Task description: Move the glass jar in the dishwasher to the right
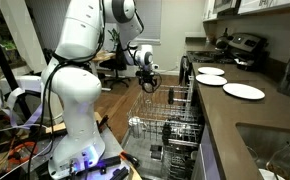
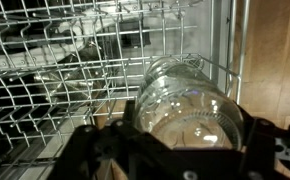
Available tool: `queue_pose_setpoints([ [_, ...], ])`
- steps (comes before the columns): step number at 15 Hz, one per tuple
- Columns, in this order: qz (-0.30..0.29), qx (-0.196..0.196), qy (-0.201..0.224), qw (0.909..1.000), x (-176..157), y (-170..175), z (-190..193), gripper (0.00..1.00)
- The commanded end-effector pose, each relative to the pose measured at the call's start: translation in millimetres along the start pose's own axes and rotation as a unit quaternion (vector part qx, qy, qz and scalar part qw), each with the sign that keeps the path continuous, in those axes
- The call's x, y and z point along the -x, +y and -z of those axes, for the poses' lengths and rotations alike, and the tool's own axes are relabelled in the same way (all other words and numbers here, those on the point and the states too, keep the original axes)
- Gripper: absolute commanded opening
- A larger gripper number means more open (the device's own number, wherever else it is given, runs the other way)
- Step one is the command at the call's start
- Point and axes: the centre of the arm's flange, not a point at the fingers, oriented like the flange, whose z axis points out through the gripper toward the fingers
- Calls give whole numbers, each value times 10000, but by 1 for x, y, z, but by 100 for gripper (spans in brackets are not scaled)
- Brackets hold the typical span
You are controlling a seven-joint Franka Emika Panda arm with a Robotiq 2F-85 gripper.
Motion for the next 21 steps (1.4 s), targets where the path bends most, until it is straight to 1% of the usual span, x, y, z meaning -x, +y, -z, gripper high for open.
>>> queue_pose_setpoints([
  [1,-175,-24,96,9998,10,2,2,61],
  [13,-451,8,64,9990,20,3,-1,61],
  [21,-399,60,179,9990,10,11,-12,61],
])
